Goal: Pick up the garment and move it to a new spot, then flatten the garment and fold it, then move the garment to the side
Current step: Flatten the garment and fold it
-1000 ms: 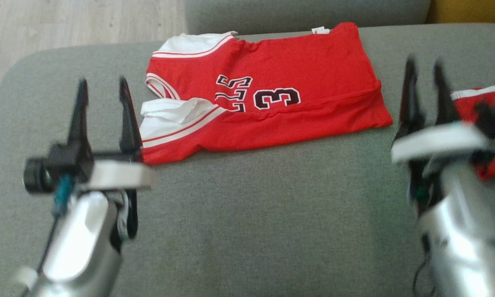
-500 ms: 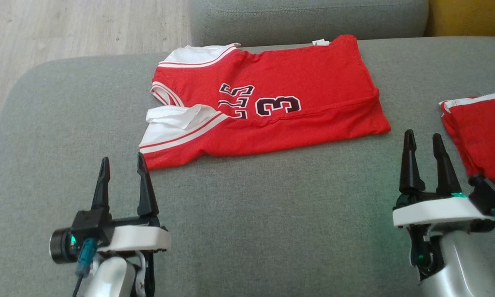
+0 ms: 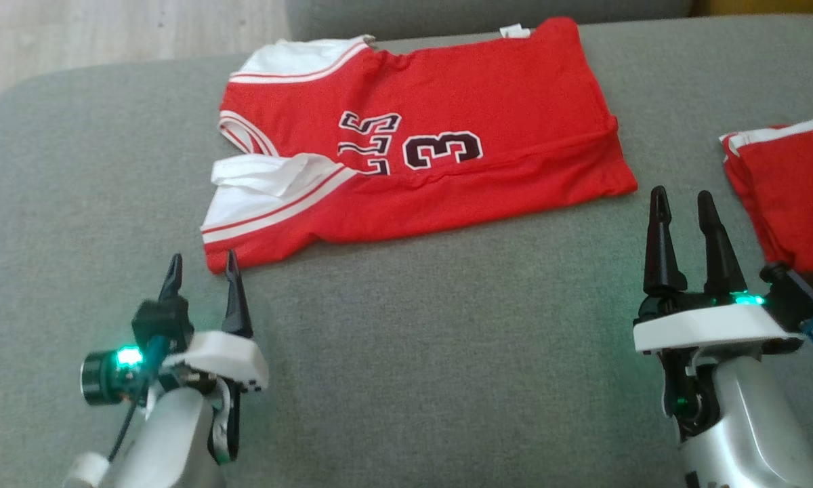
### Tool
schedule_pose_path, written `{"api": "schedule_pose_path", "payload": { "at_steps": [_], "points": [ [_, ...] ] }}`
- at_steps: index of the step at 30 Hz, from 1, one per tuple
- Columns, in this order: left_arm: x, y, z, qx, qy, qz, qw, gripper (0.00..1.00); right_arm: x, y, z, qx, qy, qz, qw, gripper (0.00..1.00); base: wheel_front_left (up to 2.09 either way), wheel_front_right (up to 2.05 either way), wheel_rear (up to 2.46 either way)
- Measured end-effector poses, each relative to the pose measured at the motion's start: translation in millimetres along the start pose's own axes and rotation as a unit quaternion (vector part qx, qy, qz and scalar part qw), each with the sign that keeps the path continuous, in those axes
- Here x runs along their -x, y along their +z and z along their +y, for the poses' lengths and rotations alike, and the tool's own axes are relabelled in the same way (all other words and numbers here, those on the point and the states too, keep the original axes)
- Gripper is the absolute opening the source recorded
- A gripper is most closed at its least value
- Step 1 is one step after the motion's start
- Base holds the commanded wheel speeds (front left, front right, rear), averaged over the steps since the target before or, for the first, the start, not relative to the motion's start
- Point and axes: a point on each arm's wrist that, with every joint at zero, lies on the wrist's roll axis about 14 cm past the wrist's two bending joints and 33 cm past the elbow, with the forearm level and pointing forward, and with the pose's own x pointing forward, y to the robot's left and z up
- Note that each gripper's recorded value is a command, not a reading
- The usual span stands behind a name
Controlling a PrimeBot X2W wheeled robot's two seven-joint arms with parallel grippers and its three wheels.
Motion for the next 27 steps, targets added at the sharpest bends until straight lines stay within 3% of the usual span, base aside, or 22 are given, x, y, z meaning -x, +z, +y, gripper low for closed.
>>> {"api": "schedule_pose_path", "payload": {
  "at_steps": [23,24,25,26,27],
  "points": [
    [-44,-55,2,-0.028,-0.01,0.146,0.989,1.0,-1,-10,-24,-0.019,-0.036,0.011,0.999,1.0,0.0,0.0,0.0],
    [-45,-56,1,-0.027,-0.014,0.153,0.988,0.52,-1,-10,-24,-0.02,-0.036,0.011,0.999,1.0,0.0,0.0,0.0],
    [-45,-55,0,-0.027,-0.017,0.155,0.987,0.18,-1,-10,-24,-0.021,-0.035,0.01,0.999,1.0,0.0,0.0,0.0],
    [-46,-53,-1,-0.028,-0.018,0.154,0.987,0.0,-1,-9,-24,-0.022,-0.035,0.009,0.999,1.0,0.0,0.0,0.0],
    [-46,-52,-2,-0.027,-0.02,0.152,0.988,0.0,-1,-8,-23,-0.022,-0.035,0.008,0.999,1.0,0.0,0.0,0.0]
  ]
}}
